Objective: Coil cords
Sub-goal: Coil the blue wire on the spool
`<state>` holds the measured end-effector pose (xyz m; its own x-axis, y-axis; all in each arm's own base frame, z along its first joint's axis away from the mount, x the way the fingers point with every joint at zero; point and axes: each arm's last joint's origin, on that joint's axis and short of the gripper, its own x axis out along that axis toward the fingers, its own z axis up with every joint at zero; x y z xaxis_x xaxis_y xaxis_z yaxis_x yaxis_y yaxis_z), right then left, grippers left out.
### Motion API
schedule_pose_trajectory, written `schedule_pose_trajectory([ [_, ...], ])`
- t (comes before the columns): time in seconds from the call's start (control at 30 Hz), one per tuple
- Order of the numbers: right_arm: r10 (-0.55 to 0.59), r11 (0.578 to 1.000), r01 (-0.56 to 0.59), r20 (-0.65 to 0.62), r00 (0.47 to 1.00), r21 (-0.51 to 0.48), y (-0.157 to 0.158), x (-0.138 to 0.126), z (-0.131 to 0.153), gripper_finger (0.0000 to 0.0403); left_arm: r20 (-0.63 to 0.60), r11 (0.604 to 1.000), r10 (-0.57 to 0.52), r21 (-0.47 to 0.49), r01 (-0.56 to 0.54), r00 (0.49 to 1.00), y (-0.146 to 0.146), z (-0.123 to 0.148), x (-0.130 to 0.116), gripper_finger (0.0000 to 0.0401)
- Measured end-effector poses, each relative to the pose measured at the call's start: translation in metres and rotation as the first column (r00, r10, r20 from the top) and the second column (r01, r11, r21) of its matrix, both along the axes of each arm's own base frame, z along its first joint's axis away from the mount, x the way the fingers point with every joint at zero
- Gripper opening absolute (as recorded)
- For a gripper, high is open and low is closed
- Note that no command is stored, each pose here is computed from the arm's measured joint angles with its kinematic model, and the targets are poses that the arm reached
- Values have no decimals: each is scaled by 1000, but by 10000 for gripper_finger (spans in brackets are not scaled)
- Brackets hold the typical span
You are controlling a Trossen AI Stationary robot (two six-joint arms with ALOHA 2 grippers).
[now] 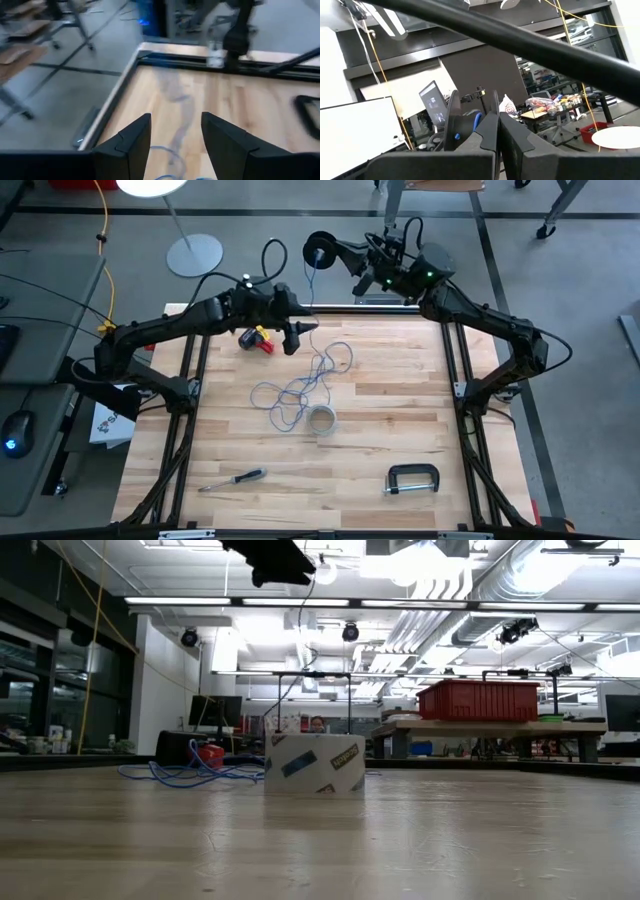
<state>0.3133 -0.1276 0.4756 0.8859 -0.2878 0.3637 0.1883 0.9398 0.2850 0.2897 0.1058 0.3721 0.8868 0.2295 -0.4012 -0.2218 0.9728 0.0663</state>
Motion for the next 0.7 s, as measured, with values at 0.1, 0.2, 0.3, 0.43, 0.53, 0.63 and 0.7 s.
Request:
schedule_pose_trajectory([
  [0.1,3,1000,-3,-1,1000,-3,0,0,0,0,-29,999,-48,-12,48,998,-1,-2,-2,170],
  [0.2,4,1000,-4,-1,1000,-3,0,0,0,0,-60,1000,10,14,-10,998,3,-2,-8,170],
  [0.3,9,1000,-9,-1,1000,-5,0,0,0,0,-45,999,37,27,-36,998,7,0,-10,170],
  [0.43,9,1000,-9,-1,1000,-5,0,0,0,0,-50,999,29,21,-28,998,8,-3,-7,170],
  [0.53,12,1000,-12,-2,1000,-5,0,0,0,0,-59,1000,21,10,-21,998,7,-6,-3,170],
  [0.63,12,1000,-12,-2,1000,-6,0,0,0,0,-35,1000,-6,26,7,999,5,-5,2,170],
  [0.7,12,1000,-12,-2,1000,-6,0,0,0,0,-33,1000,-15,25,16,999,4,-6,4,170],
])
